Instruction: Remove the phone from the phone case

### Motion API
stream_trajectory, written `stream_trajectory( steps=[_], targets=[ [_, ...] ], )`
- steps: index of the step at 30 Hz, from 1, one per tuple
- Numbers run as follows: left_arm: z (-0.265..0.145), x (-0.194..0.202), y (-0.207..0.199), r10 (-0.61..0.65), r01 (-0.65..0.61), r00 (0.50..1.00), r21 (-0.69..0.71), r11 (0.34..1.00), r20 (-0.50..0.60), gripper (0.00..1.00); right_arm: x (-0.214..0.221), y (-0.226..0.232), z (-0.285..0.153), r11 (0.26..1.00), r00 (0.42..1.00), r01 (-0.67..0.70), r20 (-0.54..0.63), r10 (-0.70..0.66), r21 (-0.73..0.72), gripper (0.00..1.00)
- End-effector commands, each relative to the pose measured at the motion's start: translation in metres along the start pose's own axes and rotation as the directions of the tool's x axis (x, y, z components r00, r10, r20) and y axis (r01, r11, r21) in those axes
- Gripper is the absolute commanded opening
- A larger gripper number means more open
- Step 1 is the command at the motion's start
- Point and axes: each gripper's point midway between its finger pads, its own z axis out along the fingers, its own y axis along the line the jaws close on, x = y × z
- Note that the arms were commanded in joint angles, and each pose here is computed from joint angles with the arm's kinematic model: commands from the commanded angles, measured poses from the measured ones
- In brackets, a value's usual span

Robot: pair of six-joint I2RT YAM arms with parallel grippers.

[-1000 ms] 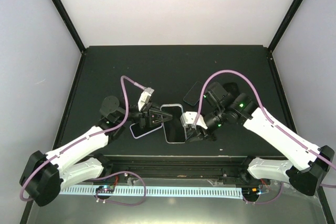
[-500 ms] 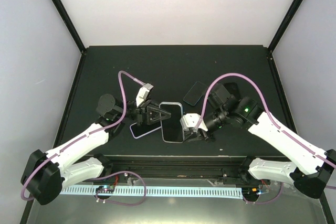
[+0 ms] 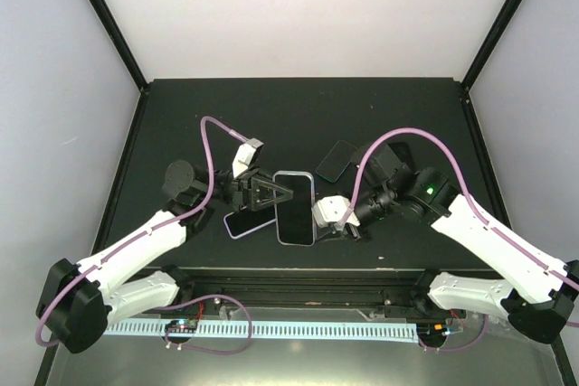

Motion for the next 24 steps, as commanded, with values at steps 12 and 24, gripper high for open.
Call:
stream_trajectory(
  steps=[12,24],
  targets=[
    [0.007,-0.021,-0.041,-0.038,0.036,0.999,0.096,0.995,0.024,0.02,-0.013,-0.086,-0.018,0.934,0.999,-0.035,0.049,0.019,0.355,0.19],
    [0.005,-0.016,-0.025,-0.049,0.046,0.998,0.065,0.997,0.050,0.01,-0.019,-0.145,-0.044,0.810,0.946,-0.314,0.233,0.224,0.496,0.41]
  ],
)
